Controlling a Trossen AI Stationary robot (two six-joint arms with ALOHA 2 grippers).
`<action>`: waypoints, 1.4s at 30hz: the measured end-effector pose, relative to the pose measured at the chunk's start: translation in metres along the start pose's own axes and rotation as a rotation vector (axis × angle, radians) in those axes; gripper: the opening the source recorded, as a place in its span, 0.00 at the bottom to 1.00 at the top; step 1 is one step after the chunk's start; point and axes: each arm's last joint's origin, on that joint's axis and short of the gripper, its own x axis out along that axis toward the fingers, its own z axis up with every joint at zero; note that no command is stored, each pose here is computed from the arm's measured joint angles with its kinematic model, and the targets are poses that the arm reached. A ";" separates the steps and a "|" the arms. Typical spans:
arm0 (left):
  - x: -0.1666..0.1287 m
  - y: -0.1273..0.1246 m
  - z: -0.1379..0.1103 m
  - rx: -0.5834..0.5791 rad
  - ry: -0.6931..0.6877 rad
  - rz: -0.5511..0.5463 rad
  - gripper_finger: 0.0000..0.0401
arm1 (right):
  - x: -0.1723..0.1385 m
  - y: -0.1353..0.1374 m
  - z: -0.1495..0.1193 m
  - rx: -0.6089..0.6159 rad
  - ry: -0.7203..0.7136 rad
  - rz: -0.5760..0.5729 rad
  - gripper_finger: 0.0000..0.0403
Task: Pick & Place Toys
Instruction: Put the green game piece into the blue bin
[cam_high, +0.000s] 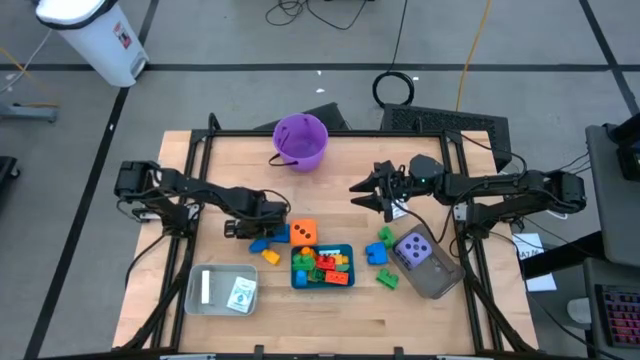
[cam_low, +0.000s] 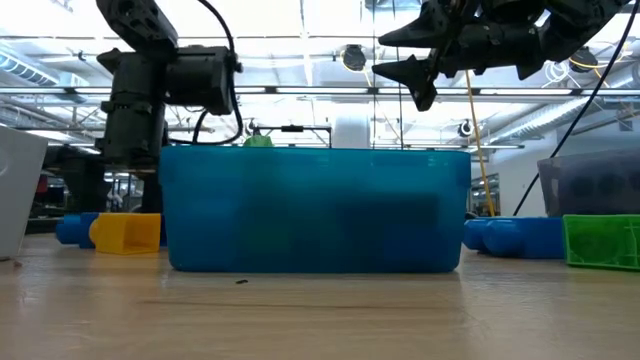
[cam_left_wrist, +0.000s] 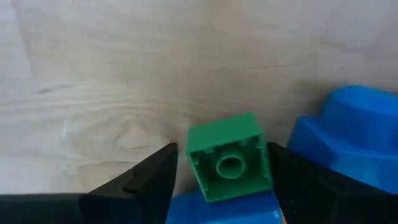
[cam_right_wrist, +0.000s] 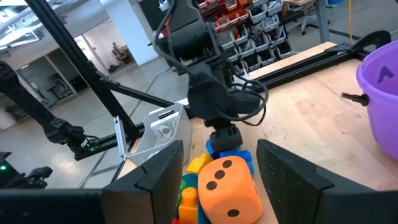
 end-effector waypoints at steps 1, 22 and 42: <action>0.002 -0.002 0.000 0.004 0.015 -0.001 0.61 | 0.000 0.000 0.000 0.000 0.001 0.003 0.49; -0.019 -0.010 0.021 0.125 -0.057 -0.093 0.37 | 0.000 0.001 -0.002 0.009 0.031 0.041 0.49; -0.200 -0.033 0.038 0.247 -0.487 -1.149 0.37 | 0.011 0.053 0.061 -0.439 -0.325 0.071 0.49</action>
